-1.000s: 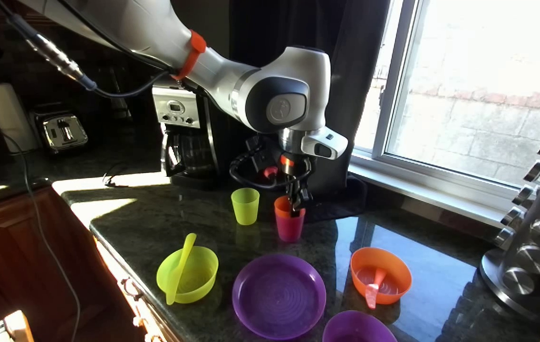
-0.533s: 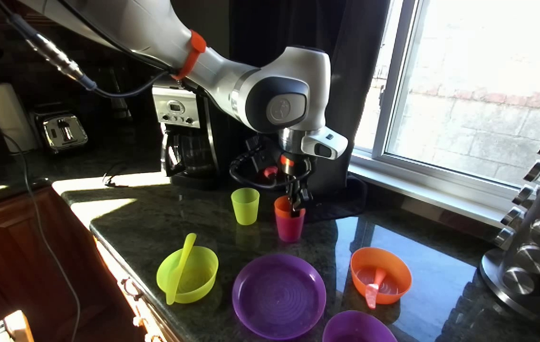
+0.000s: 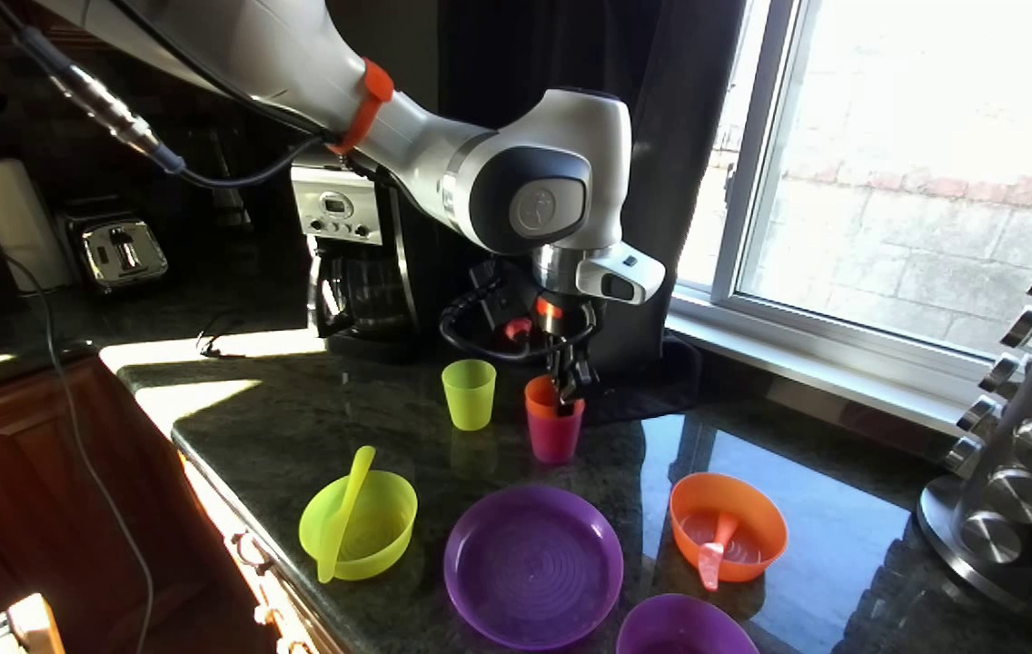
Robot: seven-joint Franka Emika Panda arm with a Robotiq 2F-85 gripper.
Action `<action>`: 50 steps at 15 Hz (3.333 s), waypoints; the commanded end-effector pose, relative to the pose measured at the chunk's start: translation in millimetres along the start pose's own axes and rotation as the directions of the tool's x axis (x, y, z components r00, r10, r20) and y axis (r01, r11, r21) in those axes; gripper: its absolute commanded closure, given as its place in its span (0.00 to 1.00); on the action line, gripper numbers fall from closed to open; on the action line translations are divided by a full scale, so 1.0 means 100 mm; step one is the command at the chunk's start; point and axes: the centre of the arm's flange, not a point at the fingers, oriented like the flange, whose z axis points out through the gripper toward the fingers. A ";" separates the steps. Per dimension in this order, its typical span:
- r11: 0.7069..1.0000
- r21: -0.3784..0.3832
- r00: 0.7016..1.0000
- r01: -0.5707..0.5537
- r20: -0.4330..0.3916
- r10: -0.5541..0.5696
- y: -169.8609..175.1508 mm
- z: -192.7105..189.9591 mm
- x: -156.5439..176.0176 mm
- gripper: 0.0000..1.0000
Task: Unstack the cups.
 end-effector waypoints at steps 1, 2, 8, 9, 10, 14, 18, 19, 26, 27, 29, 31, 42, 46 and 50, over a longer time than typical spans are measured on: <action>1.000 0.010 1.000 -0.006 0.004 0.005 0.02 -0.06 -0.08 0.99; 1.000 0.020 1.000 -0.003 -0.002 0.003 0.03 -0.09 -0.10 0.99; 0.999 0.037 1.000 0.002 -0.021 -0.001 0.01 -0.23 -0.12 0.99; 0.999 0.034 1.000 0.002 -0.020 -0.001 0.00 -0.22 -0.12 0.99; 1.000 0.031 1.000 -0.001 -0.018 0.002 0.00 -0.20 -0.10 0.99; 1.000 0.023 1.000 -0.004 -0.008 0.004 -0.01 -0.15 -0.08 0.99; 1.000 0.018 1.000 -0.008 0.002 0.008 -0.01 -0.08 -0.06 0.99; 1.000 0.016 1.000 -0.008 0.005 0.007 -0.01 -0.07 -0.06 0.99; 1.000 0.009 1.000 0.000 0.014 0.000 -0.02 -0.02 -0.06 0.99; 1.000 0.009 1.000 0.000 0.013 0.000 -0.02 -0.02 -0.06 0.99; 1.000 0.011 1.000 -0.003 0.010 0.003 -0.02 -0.03 -0.06 0.90; 1.000 0.007 1.000 0.003 0.013 -0.003 -0.02 -0.02 -0.06 0.93; 0.998 0.061 1.000 0.013 -0.016 -0.012 0.01 -0.19 -0.15 0.99; 0.997 0.076 0.999 0.014 -0.037 -0.011 0.01 -0.33 -0.18 0.99; 0.996 0.089 0.997 0.018 -0.071 -0.012 0.05 -0.59 -0.23 0.99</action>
